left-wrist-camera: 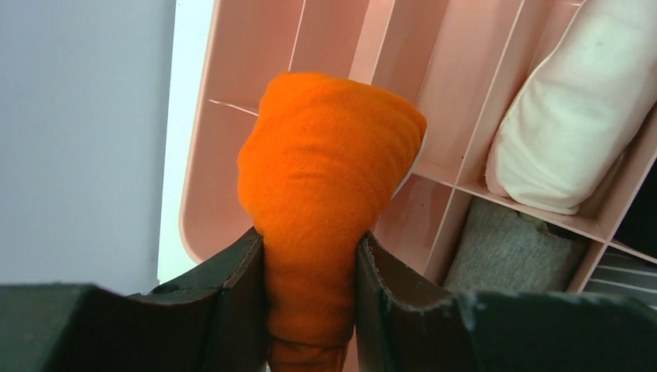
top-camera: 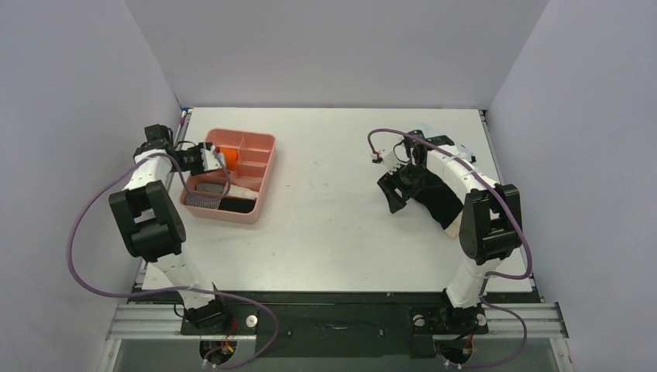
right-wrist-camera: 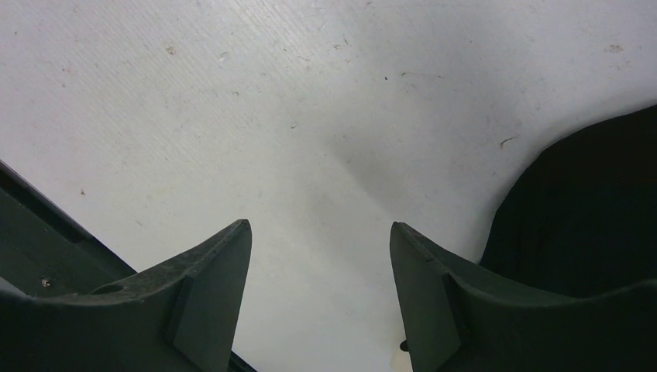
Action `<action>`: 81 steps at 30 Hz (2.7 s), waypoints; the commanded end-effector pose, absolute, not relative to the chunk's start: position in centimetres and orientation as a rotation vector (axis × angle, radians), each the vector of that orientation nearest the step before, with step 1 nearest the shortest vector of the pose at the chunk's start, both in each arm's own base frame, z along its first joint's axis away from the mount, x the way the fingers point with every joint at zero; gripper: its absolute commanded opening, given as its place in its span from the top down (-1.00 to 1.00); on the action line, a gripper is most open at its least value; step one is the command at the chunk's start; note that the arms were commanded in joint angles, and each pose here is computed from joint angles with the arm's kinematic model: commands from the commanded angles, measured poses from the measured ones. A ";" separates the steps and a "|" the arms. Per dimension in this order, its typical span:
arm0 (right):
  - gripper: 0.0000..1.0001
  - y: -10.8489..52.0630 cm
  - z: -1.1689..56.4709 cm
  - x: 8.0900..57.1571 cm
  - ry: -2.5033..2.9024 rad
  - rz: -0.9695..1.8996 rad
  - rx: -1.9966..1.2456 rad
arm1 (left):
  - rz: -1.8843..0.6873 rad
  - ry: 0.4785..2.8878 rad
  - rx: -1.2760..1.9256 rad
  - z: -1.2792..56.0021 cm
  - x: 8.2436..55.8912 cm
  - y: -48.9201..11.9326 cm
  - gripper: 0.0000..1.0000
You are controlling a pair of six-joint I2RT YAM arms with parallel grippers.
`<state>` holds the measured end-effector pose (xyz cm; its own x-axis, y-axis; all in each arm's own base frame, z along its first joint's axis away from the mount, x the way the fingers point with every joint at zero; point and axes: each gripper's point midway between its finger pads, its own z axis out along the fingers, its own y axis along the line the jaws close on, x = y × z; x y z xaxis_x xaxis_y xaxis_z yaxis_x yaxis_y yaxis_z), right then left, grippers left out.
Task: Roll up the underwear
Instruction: Place the underwear in the storage box.
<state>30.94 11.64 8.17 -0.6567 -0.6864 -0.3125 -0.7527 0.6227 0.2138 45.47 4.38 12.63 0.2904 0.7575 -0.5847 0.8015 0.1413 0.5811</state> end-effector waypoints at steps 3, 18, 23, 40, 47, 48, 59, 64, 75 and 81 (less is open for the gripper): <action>-0.23 10.7 8.1 31.7 2.654 0.404 -1.163 | -0.048 1.369 1.638 13.6 46.5 4.5 1.00; -0.24 9.7 8.1 31.4 2.680 0.349 -1.149 | -0.071 1.400 1.655 12.0 46.6 7.1 1.00; -0.24 9.6 8.0 31.4 2.685 0.348 -1.151 | -0.077 1.398 1.677 11.4 46.2 7.4 1.00; -0.23 9.2 8.7 31.9 2.696 0.313 -1.124 | -0.244 1.450 1.852 8.0 46.0 7.1 1.00; -0.24 9.2 8.8 32.0 2.700 0.306 -1.124 | -0.259 1.446 1.940 6.9 45.2 7.2 1.00; -0.23 9.2 8.7 32.0 2.705 0.310 -1.125 | -0.259 1.449 1.947 6.8 45.2 7.3 1.00; -0.24 9.3 8.4 32.0 2.714 0.318 -1.128 | -0.280 1.452 2.057 4.9 44.3 7.3 1.00; -0.24 9.4 8.3 32.1 2.716 0.324 -1.126 | -0.310 1.451 2.093 4.2 43.9 7.1 1.00; -0.23 9.2 8.2 31.8 2.721 0.310 -1.128 | -0.353 1.503 2.071 3.7 44.6 6.9 0.89; -0.24 9.3 8.3 31.9 2.721 0.313 -1.125 | -0.331 1.507 2.056 4.3 45.2 7.1 0.42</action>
